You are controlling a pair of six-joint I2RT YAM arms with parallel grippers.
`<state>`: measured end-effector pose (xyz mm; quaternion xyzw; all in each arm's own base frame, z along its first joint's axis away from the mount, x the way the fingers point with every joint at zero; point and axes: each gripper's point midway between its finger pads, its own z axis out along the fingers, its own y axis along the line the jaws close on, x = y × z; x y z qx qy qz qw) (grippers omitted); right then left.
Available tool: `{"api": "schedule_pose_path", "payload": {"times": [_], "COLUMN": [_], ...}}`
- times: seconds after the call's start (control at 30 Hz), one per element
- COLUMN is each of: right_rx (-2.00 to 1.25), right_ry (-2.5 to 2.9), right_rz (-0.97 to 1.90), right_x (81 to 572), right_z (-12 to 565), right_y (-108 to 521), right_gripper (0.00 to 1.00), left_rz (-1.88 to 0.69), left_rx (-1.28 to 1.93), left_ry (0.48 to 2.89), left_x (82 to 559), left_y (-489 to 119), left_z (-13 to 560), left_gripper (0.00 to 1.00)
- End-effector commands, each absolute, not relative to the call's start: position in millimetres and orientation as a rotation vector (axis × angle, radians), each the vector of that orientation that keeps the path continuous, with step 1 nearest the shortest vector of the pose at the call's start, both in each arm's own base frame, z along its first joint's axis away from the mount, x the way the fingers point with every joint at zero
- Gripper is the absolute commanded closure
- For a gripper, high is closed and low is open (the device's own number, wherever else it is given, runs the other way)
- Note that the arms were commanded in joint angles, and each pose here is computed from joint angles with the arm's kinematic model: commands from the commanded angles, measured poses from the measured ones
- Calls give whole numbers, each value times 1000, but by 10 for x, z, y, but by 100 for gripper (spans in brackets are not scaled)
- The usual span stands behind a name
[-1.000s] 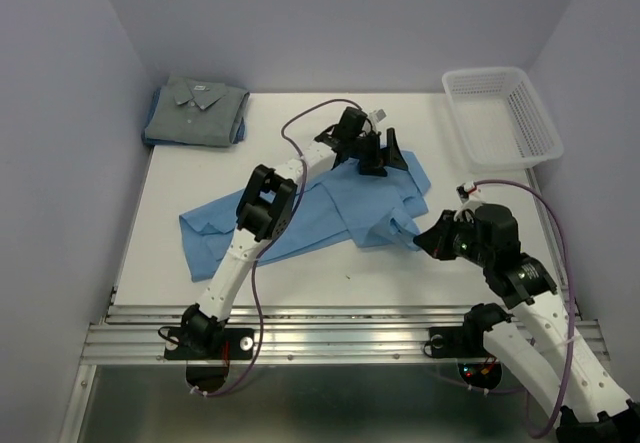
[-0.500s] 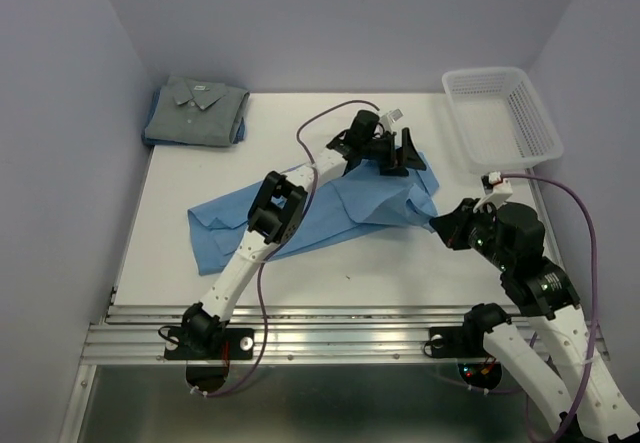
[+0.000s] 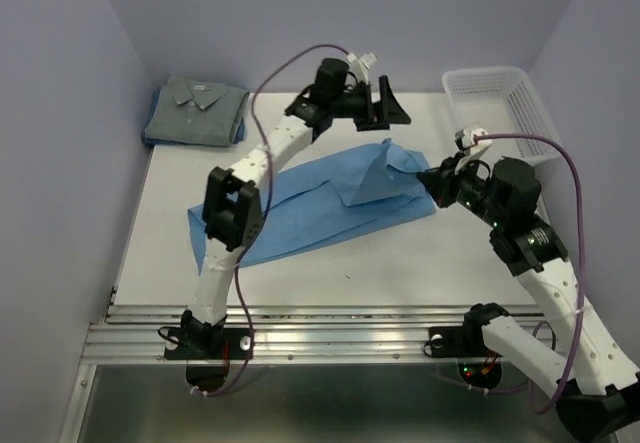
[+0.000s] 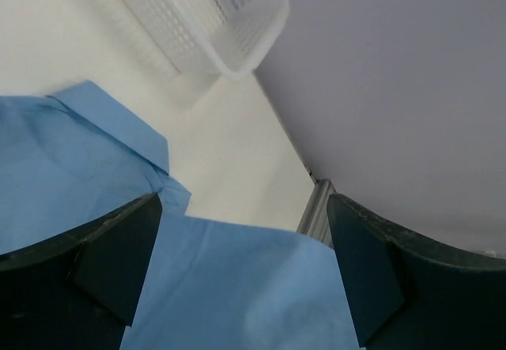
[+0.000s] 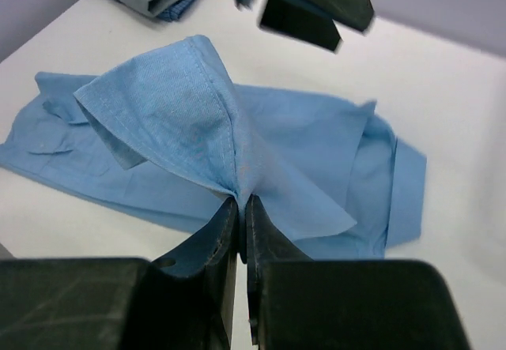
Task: Fold and stack the long sleeve shirts
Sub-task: Fold the shirt
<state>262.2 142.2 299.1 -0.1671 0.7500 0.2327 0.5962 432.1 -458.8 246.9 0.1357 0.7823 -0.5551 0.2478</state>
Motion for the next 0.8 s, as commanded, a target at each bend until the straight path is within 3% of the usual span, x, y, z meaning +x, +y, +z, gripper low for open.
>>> {"api": "schedule_pose_path", "payload": {"times": [0.0,0.03,0.1,0.2,0.43,0.6,0.77], "right_rx": [-856,-917,-1131,-1506,-1796,-1913,-1954], "right_ry": [1362,1347,1305,1106,794,678,635], "right_rz": [448,432,345,319,653,723,796], "right_x": [2850,2908,3127,3082,3336,3343,3231], "right_z": [3804,3799,3589,3528,3453,3264,2900], "right_y": [1797,1843,1945,2128,2703,3333,4018], "right_gripper": [99,99,99,99,99,99,99], "left_rz": [-1162,-1087,-891,-750,-365,-315,-406], "left_rx": [208,159,-34,-194,-597,-676,-612], "left_ry": [2089,2073,2182,2142,2280,2320,2269], "left_x": [4452,4374,4401,4123,3171,2875,2783], "left_y": [-3299,-3013,-2363,-1712,-521,-339,-419], "left_z": [3214,3381,2925,2952,2120,1909,2063], "left_gripper": [1,1,1,1,1,1,1]}}
